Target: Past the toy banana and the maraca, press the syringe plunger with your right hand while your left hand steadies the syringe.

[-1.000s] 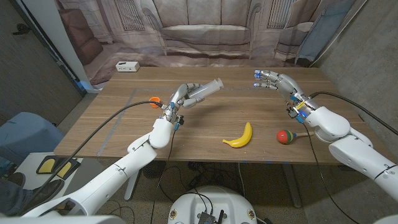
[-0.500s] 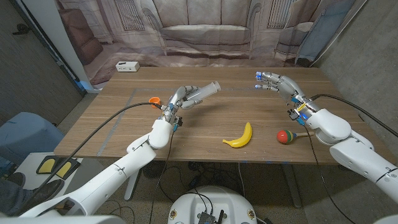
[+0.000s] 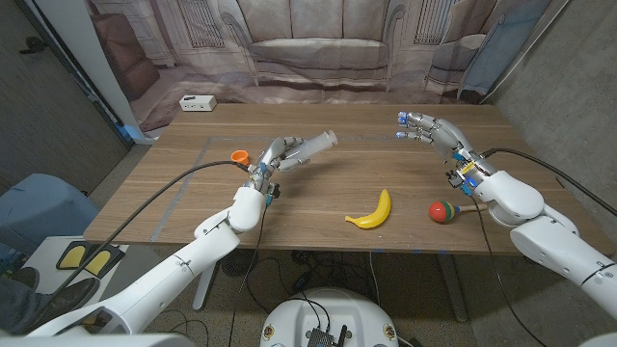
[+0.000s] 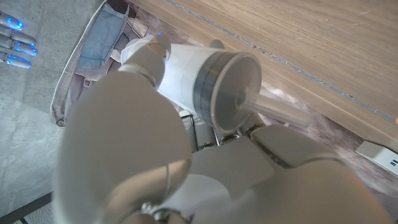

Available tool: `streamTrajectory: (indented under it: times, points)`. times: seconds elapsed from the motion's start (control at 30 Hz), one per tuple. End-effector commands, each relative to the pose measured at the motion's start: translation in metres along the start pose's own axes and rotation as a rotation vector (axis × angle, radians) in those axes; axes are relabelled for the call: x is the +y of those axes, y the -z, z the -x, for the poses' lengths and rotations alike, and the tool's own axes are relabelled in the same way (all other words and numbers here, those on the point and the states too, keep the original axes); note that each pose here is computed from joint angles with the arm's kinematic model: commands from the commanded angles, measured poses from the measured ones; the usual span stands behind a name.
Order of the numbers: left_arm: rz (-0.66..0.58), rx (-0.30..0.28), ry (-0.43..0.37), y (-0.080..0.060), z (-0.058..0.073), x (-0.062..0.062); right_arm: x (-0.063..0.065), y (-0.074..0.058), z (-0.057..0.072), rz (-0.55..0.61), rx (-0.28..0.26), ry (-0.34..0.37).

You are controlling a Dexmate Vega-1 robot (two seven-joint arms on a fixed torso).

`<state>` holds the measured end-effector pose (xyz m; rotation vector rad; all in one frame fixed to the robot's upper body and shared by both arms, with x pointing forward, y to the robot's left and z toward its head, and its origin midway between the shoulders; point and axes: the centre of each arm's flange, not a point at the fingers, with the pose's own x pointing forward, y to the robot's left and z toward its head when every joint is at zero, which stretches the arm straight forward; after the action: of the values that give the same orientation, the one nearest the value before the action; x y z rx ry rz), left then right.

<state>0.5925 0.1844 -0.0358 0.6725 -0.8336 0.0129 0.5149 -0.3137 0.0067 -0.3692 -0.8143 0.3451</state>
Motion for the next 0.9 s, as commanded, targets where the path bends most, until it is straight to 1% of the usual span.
streamTrajectory:
  times: [0.03, 0.73, 0.9]
  points:
    - [-0.009, 0.034, 0.016, 0.009, 0.0, -0.002, 0.0, 0.006, 0.0, -0.038, -0.005, 0.02]
    - [-0.038, 0.109, 0.063, 0.027, -0.002, -0.011, -0.001, 0.011, -0.001, -0.051, 0.006, 0.019]
    - [-0.049, 0.125, 0.075, 0.029, -0.003, -0.012, -0.001, 0.011, -0.002, -0.049, 0.006, 0.015]
